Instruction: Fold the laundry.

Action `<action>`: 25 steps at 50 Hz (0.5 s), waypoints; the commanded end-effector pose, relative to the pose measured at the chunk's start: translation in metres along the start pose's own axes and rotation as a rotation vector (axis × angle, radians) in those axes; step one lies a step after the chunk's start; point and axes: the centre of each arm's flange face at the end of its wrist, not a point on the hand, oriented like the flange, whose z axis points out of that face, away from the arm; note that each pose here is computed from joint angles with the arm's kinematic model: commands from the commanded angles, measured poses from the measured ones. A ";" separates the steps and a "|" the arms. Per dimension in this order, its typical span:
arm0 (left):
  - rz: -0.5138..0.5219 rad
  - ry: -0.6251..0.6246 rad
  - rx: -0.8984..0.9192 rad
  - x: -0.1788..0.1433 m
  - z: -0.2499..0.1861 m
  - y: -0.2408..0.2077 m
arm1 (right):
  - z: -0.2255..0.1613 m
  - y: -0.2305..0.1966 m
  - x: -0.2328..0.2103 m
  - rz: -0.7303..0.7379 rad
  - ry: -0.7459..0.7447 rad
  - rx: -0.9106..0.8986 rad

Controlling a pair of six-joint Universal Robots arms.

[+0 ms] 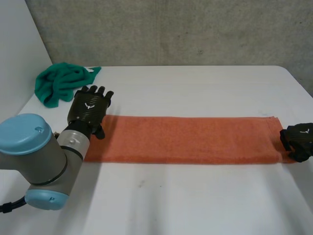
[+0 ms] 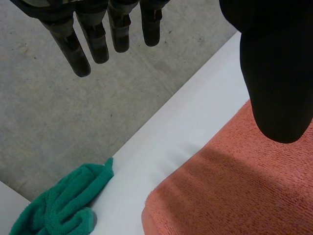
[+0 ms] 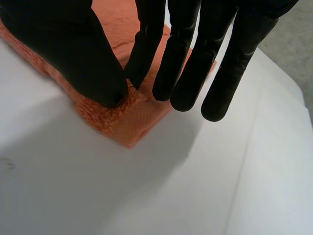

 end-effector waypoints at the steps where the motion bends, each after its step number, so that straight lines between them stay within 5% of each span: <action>1: 0.000 0.006 -0.005 0.002 -0.001 0.000 | 0.003 0.010 0.046 -0.054 0.250 -0.065; 13: 0.000 0.003 -0.009 0.000 -0.002 -0.001 | -0.002 0.013 0.105 -0.228 0.458 -0.119; 25: -0.001 0.010 -0.021 0.000 -0.004 0.000 | -0.020 -0.027 0.019 -0.022 0.029 0.182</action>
